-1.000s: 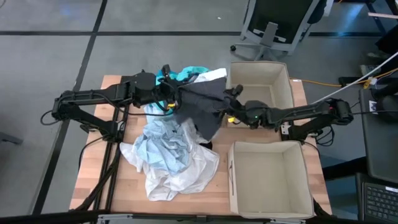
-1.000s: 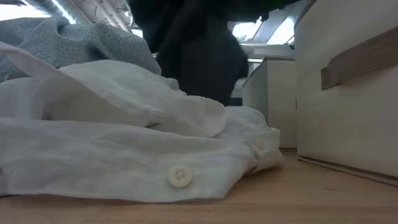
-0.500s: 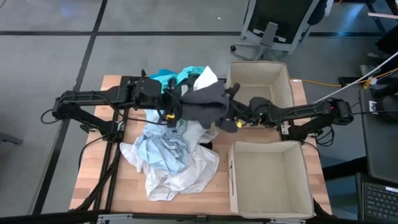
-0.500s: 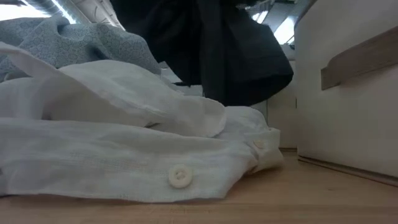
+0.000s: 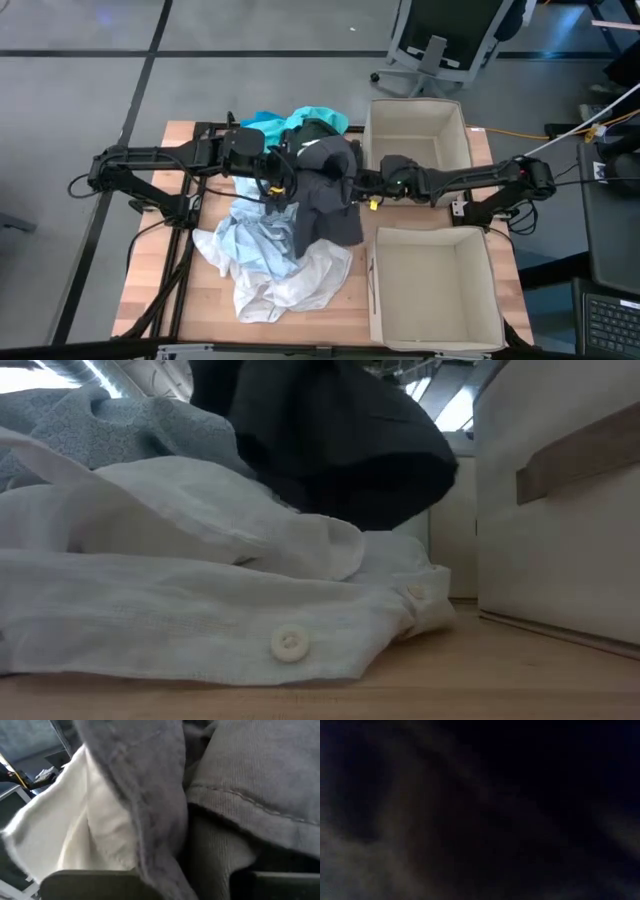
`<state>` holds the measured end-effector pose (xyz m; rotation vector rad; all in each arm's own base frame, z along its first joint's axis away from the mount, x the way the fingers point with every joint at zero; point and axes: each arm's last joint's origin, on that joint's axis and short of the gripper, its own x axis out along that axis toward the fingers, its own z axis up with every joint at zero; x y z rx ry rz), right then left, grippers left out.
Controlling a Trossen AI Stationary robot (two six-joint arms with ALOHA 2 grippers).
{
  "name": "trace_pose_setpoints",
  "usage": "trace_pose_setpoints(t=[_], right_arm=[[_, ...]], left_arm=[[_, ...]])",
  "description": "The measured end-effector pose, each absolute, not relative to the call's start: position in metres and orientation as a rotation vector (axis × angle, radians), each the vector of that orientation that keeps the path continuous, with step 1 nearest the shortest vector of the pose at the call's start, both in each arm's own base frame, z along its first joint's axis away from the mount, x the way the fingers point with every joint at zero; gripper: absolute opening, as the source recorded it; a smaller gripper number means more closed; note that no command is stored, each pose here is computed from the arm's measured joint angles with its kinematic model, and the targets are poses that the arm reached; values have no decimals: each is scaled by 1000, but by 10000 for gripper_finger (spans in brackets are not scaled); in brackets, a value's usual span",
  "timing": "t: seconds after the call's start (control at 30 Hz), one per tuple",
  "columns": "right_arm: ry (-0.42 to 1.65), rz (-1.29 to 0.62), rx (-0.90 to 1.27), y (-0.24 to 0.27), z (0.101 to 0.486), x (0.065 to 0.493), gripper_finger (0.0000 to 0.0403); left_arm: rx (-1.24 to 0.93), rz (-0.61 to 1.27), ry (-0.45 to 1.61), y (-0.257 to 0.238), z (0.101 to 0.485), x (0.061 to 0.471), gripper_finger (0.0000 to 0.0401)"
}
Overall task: Sort clothes
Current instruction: Put the black shorts into the top bin
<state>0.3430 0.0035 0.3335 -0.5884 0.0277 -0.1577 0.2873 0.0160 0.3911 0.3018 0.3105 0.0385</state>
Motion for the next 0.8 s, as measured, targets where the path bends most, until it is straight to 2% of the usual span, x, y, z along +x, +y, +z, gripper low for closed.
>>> trace_pose_setpoints(t=[0.1,0.3,0.33,0.53,0.8], right_arm=[[14,-117,-572,4,335,346,233],[12,-115,-570,5,336,348,57],[13,-127,-572,4,337,347,39],[8,-151,-576,4,345,340,44],[-9,-191,-576,2,359,327,41]], left_arm=[[302,38,303,16,392,287,23],[317,32,291,16,393,287,35],[315,34,291,16,394,287,37],[266,51,253,16,397,288,62],[292,117,226,18,405,280,153]])
